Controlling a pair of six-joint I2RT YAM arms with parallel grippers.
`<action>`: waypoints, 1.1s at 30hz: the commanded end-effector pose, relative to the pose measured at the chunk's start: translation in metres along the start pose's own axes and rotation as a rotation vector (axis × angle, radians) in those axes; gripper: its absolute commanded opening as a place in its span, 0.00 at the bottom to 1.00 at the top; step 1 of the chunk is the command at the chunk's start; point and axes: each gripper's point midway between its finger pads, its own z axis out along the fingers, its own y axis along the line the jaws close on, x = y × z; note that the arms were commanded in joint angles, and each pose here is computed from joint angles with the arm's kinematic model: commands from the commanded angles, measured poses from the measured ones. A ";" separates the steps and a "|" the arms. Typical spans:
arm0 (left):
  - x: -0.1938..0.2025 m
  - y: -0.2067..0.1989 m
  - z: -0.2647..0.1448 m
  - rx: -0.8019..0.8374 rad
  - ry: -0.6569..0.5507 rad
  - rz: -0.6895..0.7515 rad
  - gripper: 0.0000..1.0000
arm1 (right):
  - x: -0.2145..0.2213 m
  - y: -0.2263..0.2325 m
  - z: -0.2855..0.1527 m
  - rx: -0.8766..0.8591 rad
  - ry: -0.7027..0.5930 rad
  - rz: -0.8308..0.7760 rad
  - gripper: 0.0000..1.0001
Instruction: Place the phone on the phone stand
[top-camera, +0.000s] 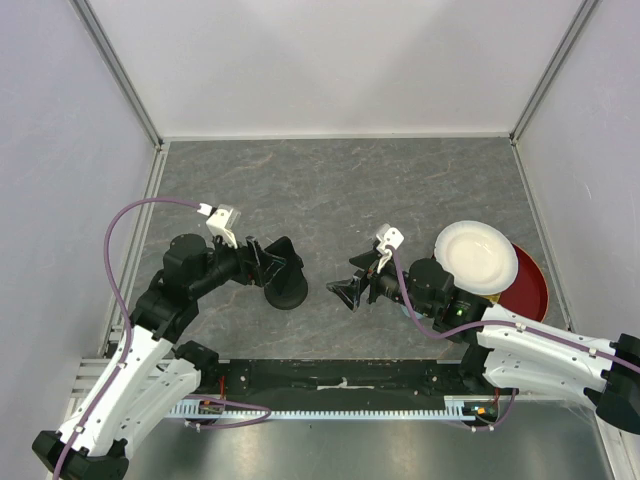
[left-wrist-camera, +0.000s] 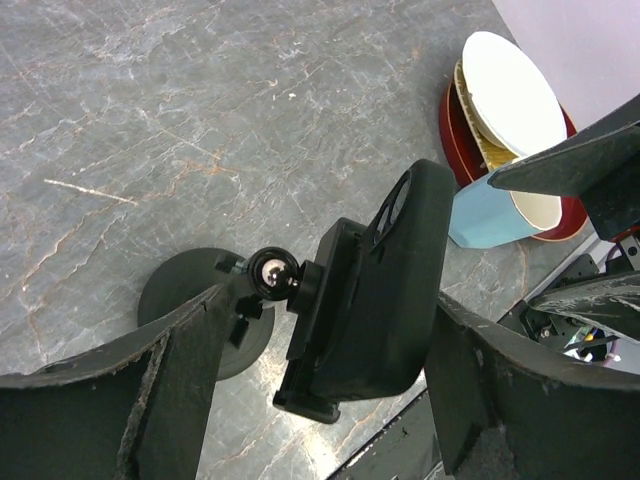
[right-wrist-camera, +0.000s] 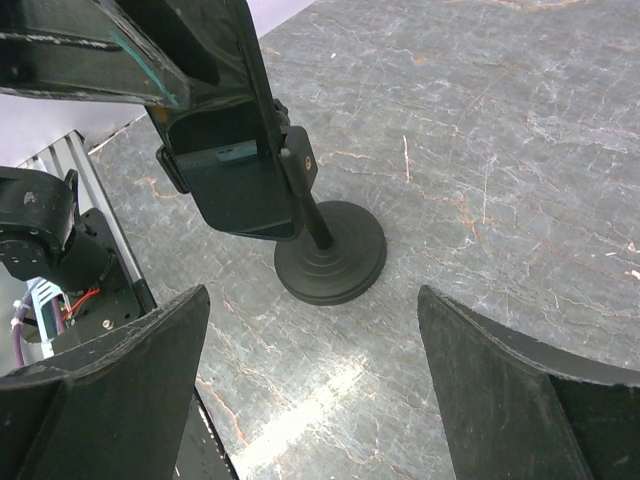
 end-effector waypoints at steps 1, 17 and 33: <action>-0.018 -0.001 -0.012 -0.048 -0.036 -0.044 0.80 | -0.001 0.002 -0.001 -0.013 -0.014 0.007 0.91; -0.033 -0.044 -0.056 -0.007 0.019 -0.360 0.70 | 0.002 0.001 -0.004 -0.014 -0.016 -0.013 0.92; -0.034 -0.034 -0.049 -0.007 -0.008 -0.183 0.81 | 0.002 -0.002 -0.028 -0.016 -0.064 -0.035 0.95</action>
